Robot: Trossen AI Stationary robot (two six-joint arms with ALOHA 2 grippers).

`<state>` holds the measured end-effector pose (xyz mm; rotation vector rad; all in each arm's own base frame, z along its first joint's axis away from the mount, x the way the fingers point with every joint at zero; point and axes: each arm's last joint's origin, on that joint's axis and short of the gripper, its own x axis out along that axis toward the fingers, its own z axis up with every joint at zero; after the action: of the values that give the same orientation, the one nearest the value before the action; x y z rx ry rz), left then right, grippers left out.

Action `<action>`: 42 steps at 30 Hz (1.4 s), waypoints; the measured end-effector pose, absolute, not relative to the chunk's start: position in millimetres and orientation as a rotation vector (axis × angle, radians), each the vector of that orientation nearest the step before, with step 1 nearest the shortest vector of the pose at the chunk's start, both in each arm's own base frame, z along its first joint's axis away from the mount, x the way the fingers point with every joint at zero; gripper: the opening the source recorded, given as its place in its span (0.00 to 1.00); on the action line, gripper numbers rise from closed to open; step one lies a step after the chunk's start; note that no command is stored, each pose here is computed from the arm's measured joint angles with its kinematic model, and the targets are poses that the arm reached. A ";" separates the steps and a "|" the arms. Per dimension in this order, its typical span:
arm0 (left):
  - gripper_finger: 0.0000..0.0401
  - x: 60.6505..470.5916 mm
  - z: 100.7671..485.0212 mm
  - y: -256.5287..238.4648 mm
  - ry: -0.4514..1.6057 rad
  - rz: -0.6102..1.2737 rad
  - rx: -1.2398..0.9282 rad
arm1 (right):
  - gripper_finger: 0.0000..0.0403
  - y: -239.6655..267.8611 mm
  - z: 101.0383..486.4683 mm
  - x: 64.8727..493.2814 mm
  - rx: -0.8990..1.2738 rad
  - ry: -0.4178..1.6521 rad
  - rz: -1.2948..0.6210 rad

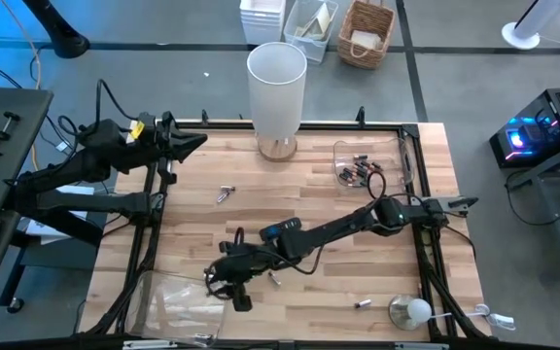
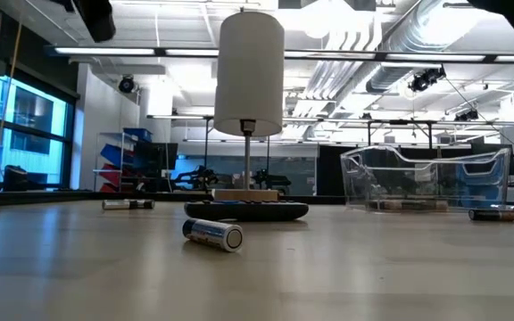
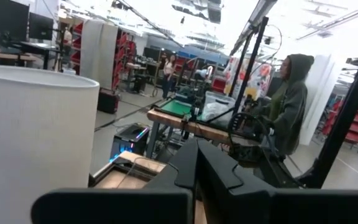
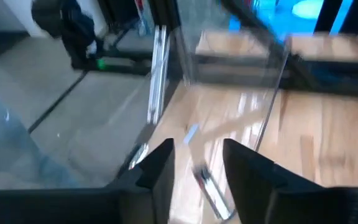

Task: Sort batteries
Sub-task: Put the silver battery into the bottom transparent bin

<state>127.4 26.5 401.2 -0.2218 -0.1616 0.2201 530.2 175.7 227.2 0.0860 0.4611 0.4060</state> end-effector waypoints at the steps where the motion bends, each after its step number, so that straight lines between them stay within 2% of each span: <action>1: 0.00 127.5 400.6 26.5 -0.156 0.221 -0.223 | 0.34 176.5 225.3 529.0 0.084 0.483 0.406; 5: 0.00 127.8 398.0 26.6 -0.131 0.224 -0.242 | 0.39 175.2 228.2 524.5 0.113 0.537 0.413; 9: 0.00 132.1 394.0 27.7 -0.100 0.239 -0.297 | 0.39 158.6 268.2 503.3 0.148 0.630 0.365; 12: 0.00 141.7 387.9 28.7 -0.045 0.243 -0.313 | 0.38 144.7 293.5 476.9 0.088 0.761 0.260; 17: 0.00 168.8 373.8 23.0 0.069 0.189 -0.330 | 0.36 148.0 308.9 425.3 -0.004 1.052 0.101; 19: 0.00 179.4 368.4 18.3 0.109 0.159 -0.318 | 0.36 163.2 306.4 405.5 -0.030 1.163 0.064; 22: 0.00 192.2 361.1 10.6 0.160 0.120 -0.312 | 0.36 198.2 283.1 377.7 -0.030 1.274 0.011; 26: 0.00 200.5 354.7 -0.4 0.207 0.069 -0.305 | 0.36 240.2 251.4 323.8 0.137 1.355 -0.113; 29: 0.00 200.7 353.3 -7.6 0.226 0.036 -0.300 | 0.36 258.1 239.0 291.3 0.383 1.314 -0.224; 33: 0.00 198.7 348.2 -14.1 0.283 0.029 -0.280 | 0.36 263.5 234.2 274.2 0.660 1.222 -0.299; 37: 0.00 194.1 326.7 -15.6 0.490 0.154 -0.246 | 0.36 252.7 230.2 284.7 0.701 1.102 -0.365; 42: 0.00 186.8 302.1 -10.6 0.737 0.308 -0.317 | 0.36 209.9 237.8 333.2 0.654 0.916 -0.332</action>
<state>186.8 -10.6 302.1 -0.3165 0.7370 0.3084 333.2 209.9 237.8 0.6536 0.9165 -0.3321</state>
